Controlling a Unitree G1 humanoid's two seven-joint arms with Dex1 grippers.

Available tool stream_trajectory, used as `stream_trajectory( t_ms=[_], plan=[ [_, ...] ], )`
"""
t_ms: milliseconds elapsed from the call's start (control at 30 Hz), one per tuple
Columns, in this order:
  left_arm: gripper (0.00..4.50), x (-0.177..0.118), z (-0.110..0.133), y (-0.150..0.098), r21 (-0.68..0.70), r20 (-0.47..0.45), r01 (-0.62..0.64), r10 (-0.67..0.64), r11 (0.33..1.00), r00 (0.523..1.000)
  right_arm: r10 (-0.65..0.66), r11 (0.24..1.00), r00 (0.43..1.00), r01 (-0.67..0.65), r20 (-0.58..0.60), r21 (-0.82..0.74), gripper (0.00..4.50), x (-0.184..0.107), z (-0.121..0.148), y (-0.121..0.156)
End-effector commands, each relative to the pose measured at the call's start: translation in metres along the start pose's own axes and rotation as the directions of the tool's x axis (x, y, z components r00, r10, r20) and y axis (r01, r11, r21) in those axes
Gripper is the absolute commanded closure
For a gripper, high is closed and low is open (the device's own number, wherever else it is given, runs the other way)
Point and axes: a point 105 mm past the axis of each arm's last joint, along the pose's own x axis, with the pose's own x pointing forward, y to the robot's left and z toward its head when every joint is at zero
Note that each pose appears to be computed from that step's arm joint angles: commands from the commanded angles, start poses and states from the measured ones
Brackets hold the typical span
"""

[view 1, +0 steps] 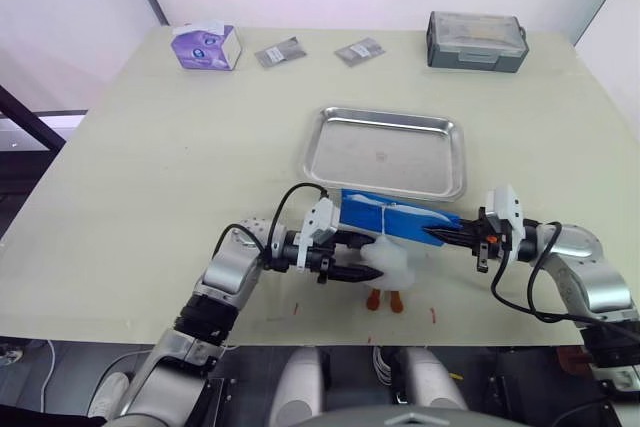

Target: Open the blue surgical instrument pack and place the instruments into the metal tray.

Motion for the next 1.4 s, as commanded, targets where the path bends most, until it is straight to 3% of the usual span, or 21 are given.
stream_trajectory(
  t_ms=[33,100,133,500,767,933,1067,1400],
  plan=[
    [3.51,-0.009,0.013,-0.009,0.017,0.043,0.034,-0.035,0.999,0.998,-0.003,0.999,0.999,0.005,0.049,-0.053,4.5,-0.003,0.016,-0.001],
    [4.29,-0.015,0.016,-0.01,0.015,0.044,0.034,-0.034,0.999,0.998,0.0,0.999,0.999,0.002,0.049,-0.053,4.5,-0.004,0.016,-0.001],
    [4.4,-0.019,0.018,-0.01,0.014,0.045,0.028,-0.029,0.999,0.999,0.001,0.999,0.999,0.001,0.05,-0.052,4.5,-0.004,0.016,0.0],
    [4.4,-0.089,0.045,0.004,0.042,-0.033,-0.111,0.112,0.993,0.993,0.027,0.998,0.998,-0.024,0.064,-0.056,4.5,-0.008,0.022,0.004],
    [4.4,-0.143,0.052,0.02,0.033,-0.082,-0.274,0.276,0.961,0.958,0.038,0.997,0.996,-0.033,0.082,-0.063,4.5,-0.011,0.027,0.007],
    [4.4,-0.159,0.051,0.022,0.02,-0.104,-0.312,0.312,0.95,0.944,0.042,0.997,0.993,-0.035,0.107,-0.064,4.5,-0.011,0.032,0.008],
    [4.4,-0.169,0.044,0.02,-0.006,-0.14,-0.328,0.324,0.945,0.936,0.029,0.999,0.98,-0.024,0.197,-0.025,4.5,-0.011,0.046,0.009],
    [4.4,-0.156,0.041,0.009,-0.058,-0.141,-0.255,0.245,0.965,0.959,0.009,0.995,0.908,-0.049,0.419,0.084,4.5,-0.001,0.087,0.011]
  ],
)
